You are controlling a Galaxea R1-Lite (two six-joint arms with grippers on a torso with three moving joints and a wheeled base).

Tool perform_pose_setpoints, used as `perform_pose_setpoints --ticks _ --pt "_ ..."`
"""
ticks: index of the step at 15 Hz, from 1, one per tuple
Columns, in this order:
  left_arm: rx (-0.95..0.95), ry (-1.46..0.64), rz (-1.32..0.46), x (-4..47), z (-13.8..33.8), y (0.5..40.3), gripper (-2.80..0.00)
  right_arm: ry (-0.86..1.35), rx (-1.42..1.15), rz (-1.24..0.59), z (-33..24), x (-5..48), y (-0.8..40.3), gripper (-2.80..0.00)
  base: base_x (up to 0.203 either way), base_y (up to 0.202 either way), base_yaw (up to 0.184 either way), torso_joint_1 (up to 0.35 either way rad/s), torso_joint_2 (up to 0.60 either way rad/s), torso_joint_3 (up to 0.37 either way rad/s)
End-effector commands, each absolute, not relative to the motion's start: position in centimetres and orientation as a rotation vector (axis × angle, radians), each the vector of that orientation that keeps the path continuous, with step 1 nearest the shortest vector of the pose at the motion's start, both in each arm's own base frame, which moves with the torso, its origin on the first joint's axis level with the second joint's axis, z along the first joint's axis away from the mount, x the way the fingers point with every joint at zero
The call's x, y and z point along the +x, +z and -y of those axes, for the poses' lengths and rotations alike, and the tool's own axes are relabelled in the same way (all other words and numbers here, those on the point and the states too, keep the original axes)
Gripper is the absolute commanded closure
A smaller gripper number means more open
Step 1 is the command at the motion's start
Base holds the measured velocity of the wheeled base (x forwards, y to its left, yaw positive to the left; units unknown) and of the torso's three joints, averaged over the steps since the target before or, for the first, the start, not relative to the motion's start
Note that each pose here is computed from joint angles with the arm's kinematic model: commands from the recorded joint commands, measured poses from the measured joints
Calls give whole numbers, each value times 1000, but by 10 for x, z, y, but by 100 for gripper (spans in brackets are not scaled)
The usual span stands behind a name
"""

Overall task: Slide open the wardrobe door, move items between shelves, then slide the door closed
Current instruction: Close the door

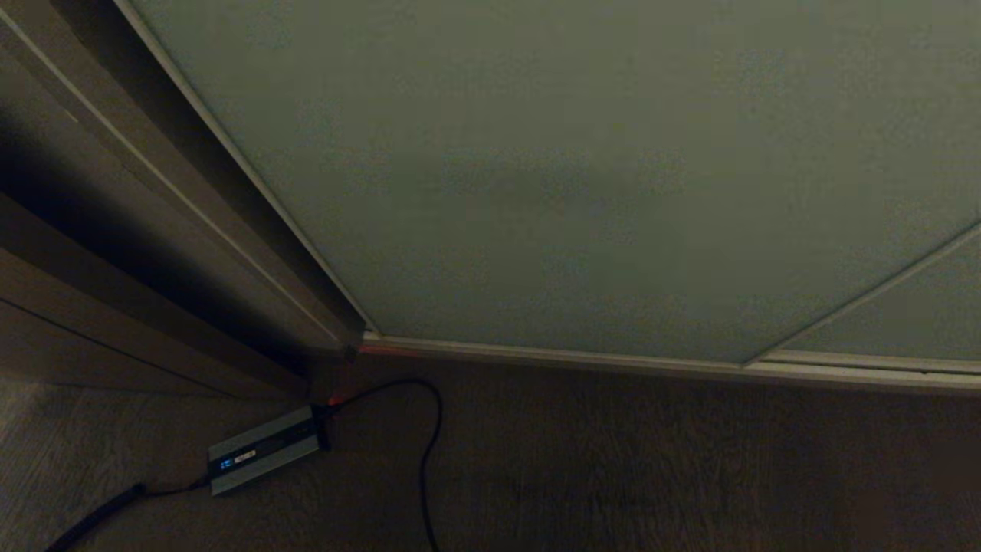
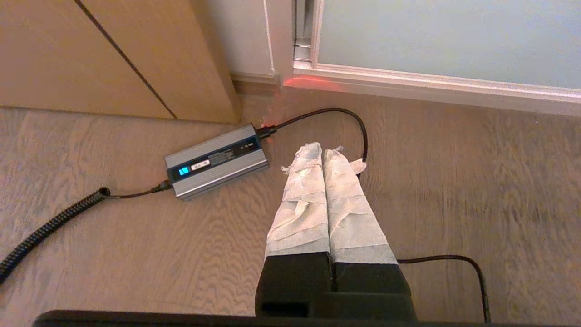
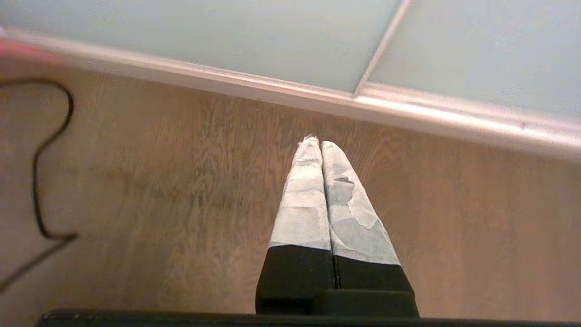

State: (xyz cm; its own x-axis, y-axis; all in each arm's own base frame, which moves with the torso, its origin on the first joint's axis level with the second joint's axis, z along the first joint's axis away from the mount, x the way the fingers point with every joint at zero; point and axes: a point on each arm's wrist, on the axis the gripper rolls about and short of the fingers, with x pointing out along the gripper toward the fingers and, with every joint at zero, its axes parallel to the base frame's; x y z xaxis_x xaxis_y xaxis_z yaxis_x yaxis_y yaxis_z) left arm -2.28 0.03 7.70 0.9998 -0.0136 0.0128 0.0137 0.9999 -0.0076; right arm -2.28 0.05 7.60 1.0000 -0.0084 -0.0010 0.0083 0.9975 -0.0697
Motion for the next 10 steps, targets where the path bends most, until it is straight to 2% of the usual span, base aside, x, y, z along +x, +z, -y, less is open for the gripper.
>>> perform_pose_setpoints --ticks 1,10 --pt "-8 -14 15 -23 0 77 0 21 -113 -12 -1 -22 73 0 0 0 0 0 0 0" --pt "-8 -14 14 -23 0 77 0 6 -38 -8 -1 -22 74 0 0 0 0 0 0 0"
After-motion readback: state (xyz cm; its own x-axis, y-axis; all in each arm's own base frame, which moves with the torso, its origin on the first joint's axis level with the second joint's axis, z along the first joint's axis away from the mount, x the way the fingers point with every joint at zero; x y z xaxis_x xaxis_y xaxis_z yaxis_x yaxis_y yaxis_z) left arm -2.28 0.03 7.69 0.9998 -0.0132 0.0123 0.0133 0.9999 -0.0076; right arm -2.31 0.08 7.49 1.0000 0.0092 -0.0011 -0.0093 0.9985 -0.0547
